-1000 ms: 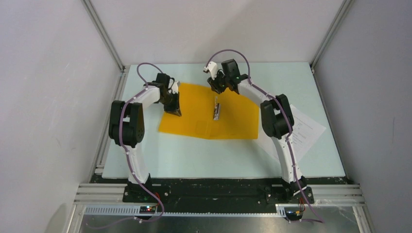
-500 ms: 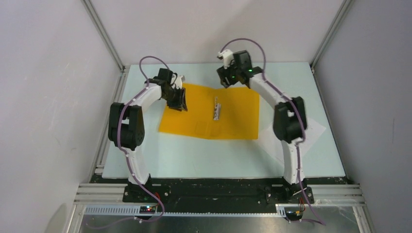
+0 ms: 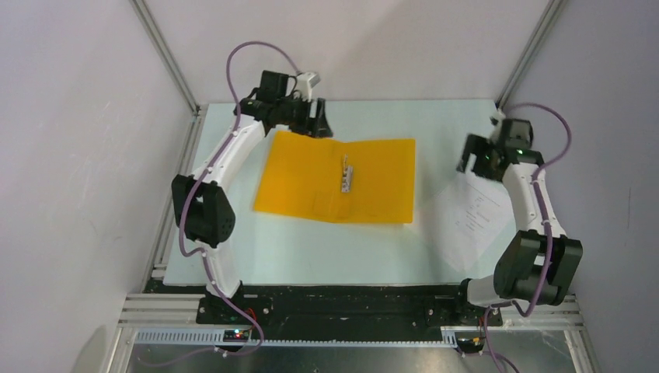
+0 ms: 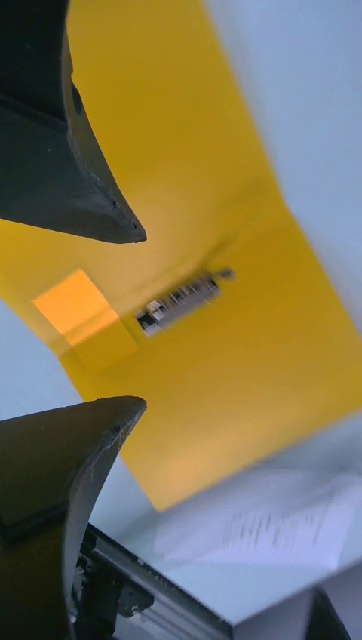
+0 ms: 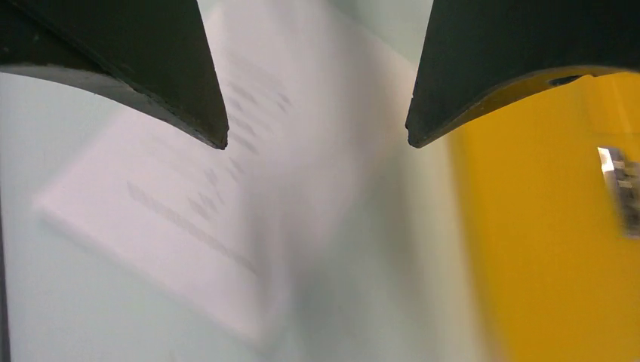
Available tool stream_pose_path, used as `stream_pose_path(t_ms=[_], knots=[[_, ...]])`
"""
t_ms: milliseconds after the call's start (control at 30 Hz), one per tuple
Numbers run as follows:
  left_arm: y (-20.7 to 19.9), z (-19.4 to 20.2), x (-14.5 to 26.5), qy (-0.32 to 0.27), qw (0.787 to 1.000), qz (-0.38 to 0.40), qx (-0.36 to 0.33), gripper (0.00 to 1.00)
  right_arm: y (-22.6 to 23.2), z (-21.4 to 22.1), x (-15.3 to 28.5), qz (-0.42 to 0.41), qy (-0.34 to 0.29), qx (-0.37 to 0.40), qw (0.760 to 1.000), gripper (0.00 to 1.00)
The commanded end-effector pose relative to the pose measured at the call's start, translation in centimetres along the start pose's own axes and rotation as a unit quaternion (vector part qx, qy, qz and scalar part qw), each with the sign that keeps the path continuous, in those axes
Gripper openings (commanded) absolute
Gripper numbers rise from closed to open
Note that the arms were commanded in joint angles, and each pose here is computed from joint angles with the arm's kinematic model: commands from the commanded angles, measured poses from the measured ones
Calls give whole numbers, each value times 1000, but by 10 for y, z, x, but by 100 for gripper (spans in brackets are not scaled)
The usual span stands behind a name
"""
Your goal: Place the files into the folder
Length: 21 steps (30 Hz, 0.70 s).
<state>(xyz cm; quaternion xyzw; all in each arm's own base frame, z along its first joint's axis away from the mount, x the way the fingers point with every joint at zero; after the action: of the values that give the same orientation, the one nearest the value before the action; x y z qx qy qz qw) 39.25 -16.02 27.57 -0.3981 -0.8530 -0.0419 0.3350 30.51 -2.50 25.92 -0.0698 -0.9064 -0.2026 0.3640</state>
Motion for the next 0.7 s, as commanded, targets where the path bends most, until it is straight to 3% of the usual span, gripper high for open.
stream_pose_path(t_ms=[0,67,233,433,667], knots=[[-51,-47,-13,-76,989,89,-92,80,-57,42,20,78,126,-114,982,94],[-67,-53,-31,-81,987,116,-79,83,-75,49,28,96,142,-127,977,98],[-124,-58,-83,-73,982,151,-88,85,-104,63,43,149,143,-120,971,99],[-192,-50,-145,-56,963,247,-90,85,-138,84,23,163,178,-214,947,99],[-220,-26,-209,-47,960,275,16,87,-152,89,13,160,196,-292,922,99]])
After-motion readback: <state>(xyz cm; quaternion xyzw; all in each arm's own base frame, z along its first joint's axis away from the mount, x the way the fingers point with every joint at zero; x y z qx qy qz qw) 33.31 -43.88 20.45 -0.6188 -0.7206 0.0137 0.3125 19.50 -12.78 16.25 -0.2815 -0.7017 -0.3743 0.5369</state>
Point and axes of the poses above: each gripper's point midway between its finger pads, its own x axis back along the fingers, its own y axis along the line the jaws close on, z = x × y, the point moved 10 cm from there along x, back along the fingers, and after that the axes turned 14 degrees about -x, right-handed, at the moved point
